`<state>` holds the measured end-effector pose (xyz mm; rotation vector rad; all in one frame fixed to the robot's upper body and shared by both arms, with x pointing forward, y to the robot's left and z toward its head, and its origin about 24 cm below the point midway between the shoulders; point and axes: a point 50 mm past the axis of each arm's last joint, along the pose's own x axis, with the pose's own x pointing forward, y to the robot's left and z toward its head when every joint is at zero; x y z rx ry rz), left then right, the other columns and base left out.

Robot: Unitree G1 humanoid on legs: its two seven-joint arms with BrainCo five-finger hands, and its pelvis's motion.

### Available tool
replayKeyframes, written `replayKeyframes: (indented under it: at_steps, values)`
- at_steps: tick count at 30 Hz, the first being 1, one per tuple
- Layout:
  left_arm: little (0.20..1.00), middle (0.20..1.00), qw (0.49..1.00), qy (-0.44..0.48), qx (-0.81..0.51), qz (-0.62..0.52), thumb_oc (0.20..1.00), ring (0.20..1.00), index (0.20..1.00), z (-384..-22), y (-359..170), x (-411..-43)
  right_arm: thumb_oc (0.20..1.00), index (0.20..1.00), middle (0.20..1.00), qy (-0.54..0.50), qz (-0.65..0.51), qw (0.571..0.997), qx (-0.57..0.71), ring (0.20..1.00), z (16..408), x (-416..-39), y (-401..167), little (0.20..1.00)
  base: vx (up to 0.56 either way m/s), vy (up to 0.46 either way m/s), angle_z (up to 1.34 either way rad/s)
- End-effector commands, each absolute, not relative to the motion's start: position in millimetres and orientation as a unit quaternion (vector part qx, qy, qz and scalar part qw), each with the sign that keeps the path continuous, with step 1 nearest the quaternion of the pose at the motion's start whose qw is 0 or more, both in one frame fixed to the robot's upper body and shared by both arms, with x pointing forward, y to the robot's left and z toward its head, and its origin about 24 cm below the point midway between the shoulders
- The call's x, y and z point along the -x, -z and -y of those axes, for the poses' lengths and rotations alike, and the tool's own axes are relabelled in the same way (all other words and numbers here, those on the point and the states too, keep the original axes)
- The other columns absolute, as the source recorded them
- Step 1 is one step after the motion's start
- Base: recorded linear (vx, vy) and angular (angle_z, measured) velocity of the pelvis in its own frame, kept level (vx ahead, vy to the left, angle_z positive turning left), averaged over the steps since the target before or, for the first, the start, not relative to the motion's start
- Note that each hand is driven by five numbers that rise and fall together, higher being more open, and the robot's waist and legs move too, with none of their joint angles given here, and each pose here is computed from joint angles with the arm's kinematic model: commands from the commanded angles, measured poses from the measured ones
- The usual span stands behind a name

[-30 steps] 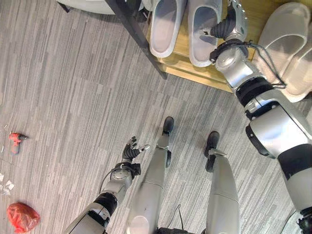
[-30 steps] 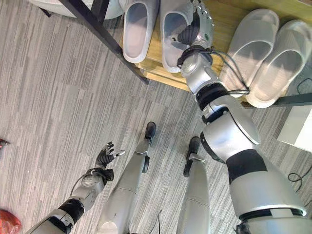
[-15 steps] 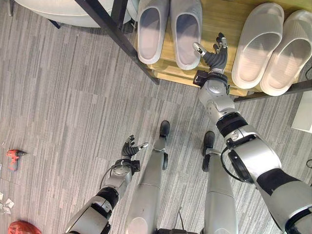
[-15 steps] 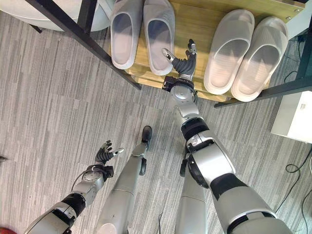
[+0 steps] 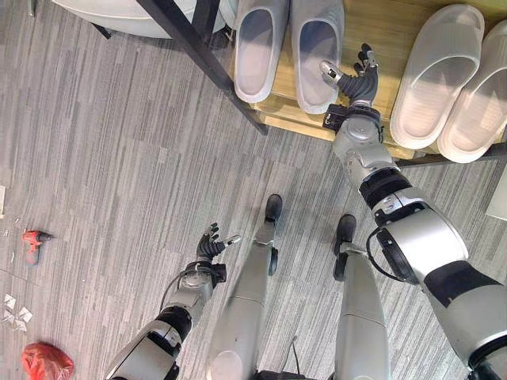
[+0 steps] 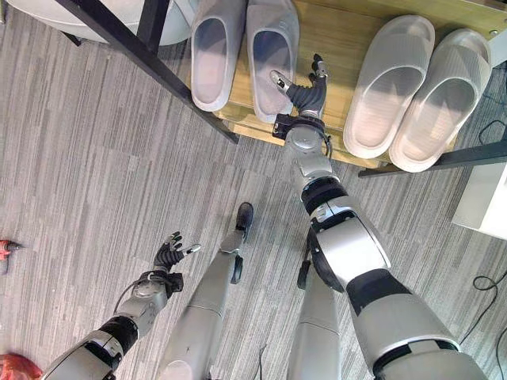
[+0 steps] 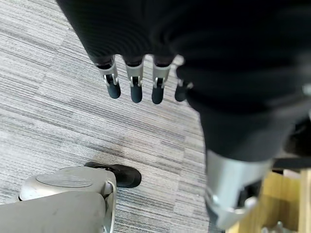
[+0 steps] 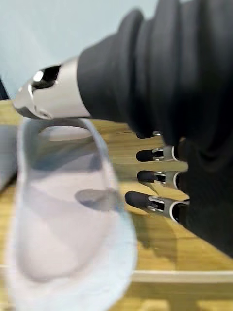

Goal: Arrange the slippers neatly on the shoe rack.

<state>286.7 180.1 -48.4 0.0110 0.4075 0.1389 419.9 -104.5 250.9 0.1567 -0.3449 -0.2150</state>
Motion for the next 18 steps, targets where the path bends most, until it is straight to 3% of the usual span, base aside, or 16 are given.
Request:
replayKeyframes:
  at_steps: [1,9,18]
  values:
    - [1.000,1.000,0.978,-0.088,-0.006,-0.189,1.000,1.000,1.000,-188,44,-290,1.000,1.000,1.000,0.043,0.215,0.972,-0.085,1.000,72,-413,-279,1.000,-0.06,0.014,0.07]
    - [1.000,1.000,0.976,-0.095,-0.013,-0.195,1.000,1.000,1.000,-190,46,-291,1.000,1.000,1.000,0.001,0.216,0.969,-0.117,1.000,43,-405,-280,1.000,0.02,-0.007,0.01]
    - [1.000,1.000,0.971,-0.104,-0.018,-0.216,1.000,1.000,1.000,-194,54,-285,1.000,1.000,1.000,0.021,0.187,0.979,-0.082,1.000,58,-408,-249,1.000,-0.02,0.000,-0.02]
